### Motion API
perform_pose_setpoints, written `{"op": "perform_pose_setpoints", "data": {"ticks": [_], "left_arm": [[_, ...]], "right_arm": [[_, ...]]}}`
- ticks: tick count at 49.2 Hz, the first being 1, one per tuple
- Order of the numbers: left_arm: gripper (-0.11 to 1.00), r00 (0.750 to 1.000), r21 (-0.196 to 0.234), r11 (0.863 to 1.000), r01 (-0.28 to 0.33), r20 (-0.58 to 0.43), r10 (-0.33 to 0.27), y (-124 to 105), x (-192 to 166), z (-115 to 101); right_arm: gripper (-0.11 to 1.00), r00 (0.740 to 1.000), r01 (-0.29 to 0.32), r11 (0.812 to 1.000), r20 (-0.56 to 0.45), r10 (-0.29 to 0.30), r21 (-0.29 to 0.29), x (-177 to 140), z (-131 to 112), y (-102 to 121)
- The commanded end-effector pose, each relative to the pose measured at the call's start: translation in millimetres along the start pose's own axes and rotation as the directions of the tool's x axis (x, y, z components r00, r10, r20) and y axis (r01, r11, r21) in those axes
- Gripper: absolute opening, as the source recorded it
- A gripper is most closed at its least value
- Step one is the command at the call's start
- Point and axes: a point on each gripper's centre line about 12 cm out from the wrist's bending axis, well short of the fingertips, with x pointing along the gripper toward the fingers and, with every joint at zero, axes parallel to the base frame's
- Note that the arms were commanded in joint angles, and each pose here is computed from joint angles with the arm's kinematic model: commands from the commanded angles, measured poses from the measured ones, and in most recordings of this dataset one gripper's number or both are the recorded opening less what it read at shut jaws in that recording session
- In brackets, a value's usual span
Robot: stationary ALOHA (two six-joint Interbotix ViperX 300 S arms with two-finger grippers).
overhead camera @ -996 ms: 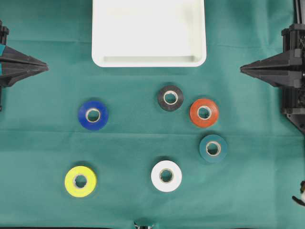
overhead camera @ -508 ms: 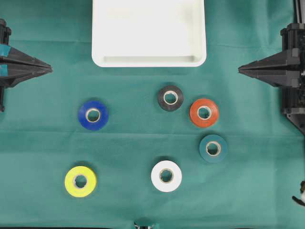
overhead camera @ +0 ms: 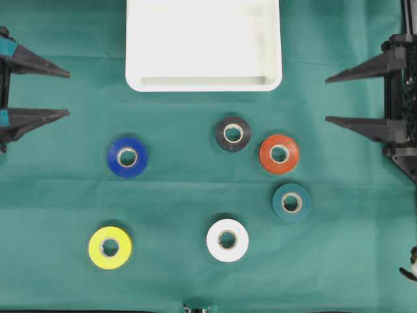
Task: Pick up the tape from a random location and place it into the white case.
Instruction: 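Open the left gripper and start moving it toward the tape rolls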
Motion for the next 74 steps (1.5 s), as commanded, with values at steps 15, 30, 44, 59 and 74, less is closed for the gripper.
{"op": "perform_pose_setpoints", "data": {"ticks": [15, 30, 44, 59, 74], "left_arm": [[1.00, 1.000, -0.002, 1.000, -0.002, -0.008, 0.002, 0, 3, 5], [1.00, 1.000, -0.003, 1.000, -0.002, -0.006, 0.002, 0, 3, 6], [1.00, 1.000, -0.009, 1.000, 0.006, -0.006, -0.006, -1, 3, 6], [1.00, 0.991, -0.012, 0.991, 0.131, -0.005, -0.131, -27, 2, 7], [1.00, 0.960, -0.012, 0.960, 0.281, 0.000, -0.281, -58, -5, 9]], "right_arm": [[0.93, 1.000, 0.002, 1.000, -0.025, -0.002, 0.005, 8, 8, 0], [0.93, 1.000, 0.002, 1.000, -0.023, -0.002, 0.005, 10, 10, 0], [0.93, 1.000, 0.002, 1.000, -0.025, -0.002, 0.003, 10, 10, 0], [0.92, 1.000, 0.002, 1.000, -0.021, -0.002, 0.003, 10, 11, 0], [0.92, 1.000, 0.002, 1.000, -0.023, -0.002, 0.005, 10, 12, 0]]}}
